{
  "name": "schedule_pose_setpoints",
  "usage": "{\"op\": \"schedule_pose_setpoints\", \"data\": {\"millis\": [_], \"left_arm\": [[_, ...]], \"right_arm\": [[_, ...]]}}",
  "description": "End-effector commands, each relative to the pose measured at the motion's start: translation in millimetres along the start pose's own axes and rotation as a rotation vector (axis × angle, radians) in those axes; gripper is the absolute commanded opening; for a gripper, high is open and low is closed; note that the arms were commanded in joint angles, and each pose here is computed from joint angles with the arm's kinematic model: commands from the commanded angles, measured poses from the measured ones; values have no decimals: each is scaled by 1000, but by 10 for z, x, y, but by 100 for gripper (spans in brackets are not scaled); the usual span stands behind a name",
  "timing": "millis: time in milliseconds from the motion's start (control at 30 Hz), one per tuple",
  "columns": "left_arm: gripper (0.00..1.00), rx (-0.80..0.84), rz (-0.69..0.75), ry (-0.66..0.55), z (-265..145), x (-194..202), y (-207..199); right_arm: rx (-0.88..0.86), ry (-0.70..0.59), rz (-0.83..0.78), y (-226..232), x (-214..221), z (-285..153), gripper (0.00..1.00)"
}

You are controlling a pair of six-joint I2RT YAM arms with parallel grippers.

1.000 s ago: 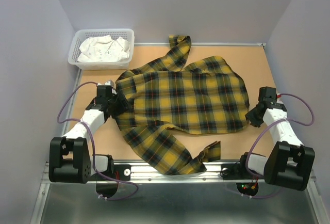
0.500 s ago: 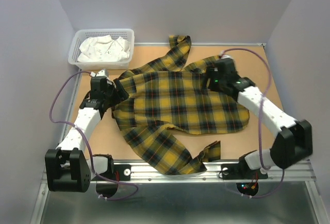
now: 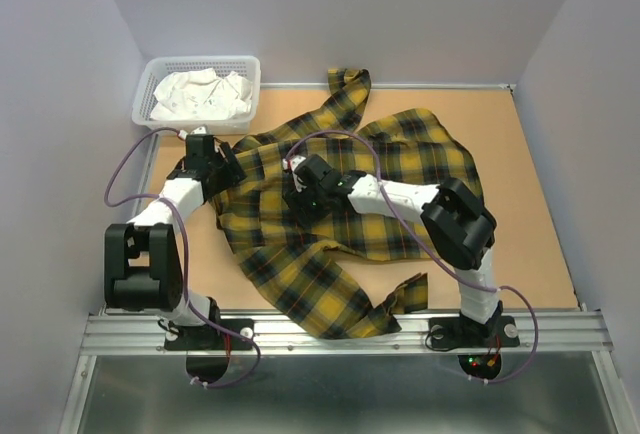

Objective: Fold and stack the long sleeve shirts
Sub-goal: Flatten the shirt out

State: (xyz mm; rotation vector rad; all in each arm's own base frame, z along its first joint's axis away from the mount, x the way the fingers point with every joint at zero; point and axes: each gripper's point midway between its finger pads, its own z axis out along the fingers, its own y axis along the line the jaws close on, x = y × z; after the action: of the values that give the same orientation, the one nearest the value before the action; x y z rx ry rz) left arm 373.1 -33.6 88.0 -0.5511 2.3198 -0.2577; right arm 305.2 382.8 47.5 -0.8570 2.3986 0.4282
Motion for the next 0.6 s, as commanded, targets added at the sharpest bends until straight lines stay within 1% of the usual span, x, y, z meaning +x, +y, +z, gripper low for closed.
{"op": "schedule_pose_setpoints", "data": {"millis": [0,33,133,167,267,300,367,400,467,500,533,567], "left_arm": [[76,0,-1,-69,85,-278,-68],[76,-3,-3,-62,107,-262,-59],[76,-12,-10,-43,173,-190,-26],[76,-17,-16,-27,196,-127,-1],[76,-21,-23,-4,231,-15,42],[76,-23,-29,5,240,27,56],[76,-22,-34,25,253,114,81],[76,-22,-39,32,260,147,90],[76,-30,-39,45,272,219,130],[76,-30,-37,49,273,234,135],[76,-34,-37,52,273,249,147],[76,-37,-34,59,272,284,167]], "right_arm": [[-62,-42,-97,133,-95,-60,68],[-65,-10,-99,105,75,-77,68],[-85,22,-102,113,290,-244,69],[-82,74,-97,71,534,-256,69],[-82,132,-91,24,809,-394,70],[-84,177,-89,-3,1012,-419,70],[-78,197,-87,-31,1147,-509,71],[-63,228,-82,-78,1299,-525,71],[-51,270,-75,-118,1455,-589,71],[-45,279,-69,-129,1494,-628,71],[-25,279,-60,-160,1480,-634,73],[-16,326,-57,-174,1568,-695,73]]}}
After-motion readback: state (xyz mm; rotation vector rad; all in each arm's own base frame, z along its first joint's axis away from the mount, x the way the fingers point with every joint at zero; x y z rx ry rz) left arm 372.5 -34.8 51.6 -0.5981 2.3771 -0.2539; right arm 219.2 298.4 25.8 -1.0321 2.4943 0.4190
